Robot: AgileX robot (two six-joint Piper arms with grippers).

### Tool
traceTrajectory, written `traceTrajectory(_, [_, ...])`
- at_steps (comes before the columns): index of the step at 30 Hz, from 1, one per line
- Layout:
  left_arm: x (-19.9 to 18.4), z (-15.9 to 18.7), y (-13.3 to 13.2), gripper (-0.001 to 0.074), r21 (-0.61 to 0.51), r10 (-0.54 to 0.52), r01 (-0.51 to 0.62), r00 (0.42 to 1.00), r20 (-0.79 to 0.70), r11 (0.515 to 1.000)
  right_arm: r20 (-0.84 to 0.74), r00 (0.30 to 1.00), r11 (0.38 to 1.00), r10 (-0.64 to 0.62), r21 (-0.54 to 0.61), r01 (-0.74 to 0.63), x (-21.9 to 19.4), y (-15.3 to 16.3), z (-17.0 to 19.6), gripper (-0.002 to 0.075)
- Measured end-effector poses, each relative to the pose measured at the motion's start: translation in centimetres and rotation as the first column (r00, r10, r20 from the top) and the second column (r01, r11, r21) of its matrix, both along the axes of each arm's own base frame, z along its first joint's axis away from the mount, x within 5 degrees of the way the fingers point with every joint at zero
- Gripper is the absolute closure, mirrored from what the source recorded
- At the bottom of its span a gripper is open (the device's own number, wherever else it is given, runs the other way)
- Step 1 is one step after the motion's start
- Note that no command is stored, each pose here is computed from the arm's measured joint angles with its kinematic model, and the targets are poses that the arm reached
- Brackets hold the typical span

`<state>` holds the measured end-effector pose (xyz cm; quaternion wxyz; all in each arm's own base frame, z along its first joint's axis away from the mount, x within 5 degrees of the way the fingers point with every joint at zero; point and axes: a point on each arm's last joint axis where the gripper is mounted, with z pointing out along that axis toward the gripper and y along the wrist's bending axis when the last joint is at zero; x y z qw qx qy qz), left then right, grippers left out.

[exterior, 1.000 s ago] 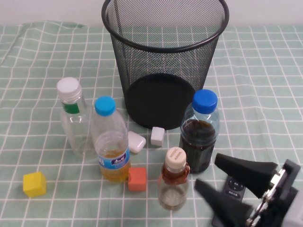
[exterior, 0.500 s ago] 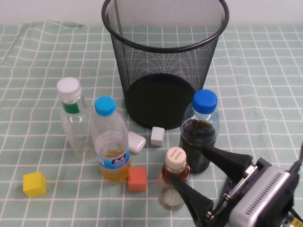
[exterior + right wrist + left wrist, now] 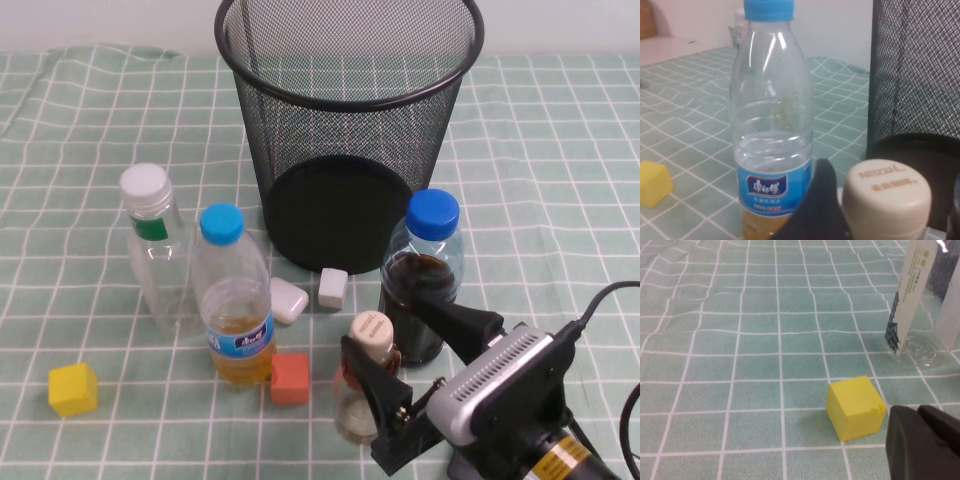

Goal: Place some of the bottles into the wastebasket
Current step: Pick up a bottle from the table with right arm

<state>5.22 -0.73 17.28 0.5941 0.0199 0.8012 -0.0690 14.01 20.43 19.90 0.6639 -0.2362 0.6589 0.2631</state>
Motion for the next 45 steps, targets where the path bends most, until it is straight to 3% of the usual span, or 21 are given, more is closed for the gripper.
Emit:
traceTrajectory(19, [0.0, 0.0, 0.0, 0.0741, 0.000, 0.000, 0.000, 1.000, 0.000, 1.000, -0.006, 0.998, 0.994, -0.057, -0.089, 0.056, 1.6, 2.1, -1.9, 0.0176])
traceTrajectory(23, [0.0, 0.0, 0.0, 0.0741, 0.000, 0.000, 0.000, 1.000, 0.000, 1.000, -0.003, 0.997, 0.993, -0.072, -0.094, 0.071, 2.1, 2.3, -2.1, 0.0250])
traceTrajectory(28, [0.0, 0.0, 0.0, 0.0741, 0.000, 0.000, 0.000, 1.000, 0.000, 1.000, -0.002, 0.996, 0.993, -0.087, -0.086, 0.086, 2.4, 2.2, -1.9, 0.0418])
traceTrajectory(32, [0.0, 0.0, 0.0, 0.0741, 0.000, 0.000, 0.000, 1.000, 0.000, 1.000, 0.002, 0.997, 0.993, -0.084, -0.084, 0.083, 2.4, 2.3, -1.9, 0.0433])
traceTrajectory(37, [0.0, 0.0, 0.0, 0.0741, 0.000, 0.000, 0.000, 1.000, 0.000, 1.000, -0.037, 0.998, 0.994, -0.059, -0.093, 0.055, 2.4, 2.7, 0.0, 0.0433])
traceTrajectory(45, [0.0, 0.0, 0.0, 0.0741, 0.000, 0.000, 0.000, 1.000, 0.000, 1.000, -0.141, 0.989, 0.989, -0.051, -0.147, 0.030, 2.2, 2.6, 6.7, 0.0433])
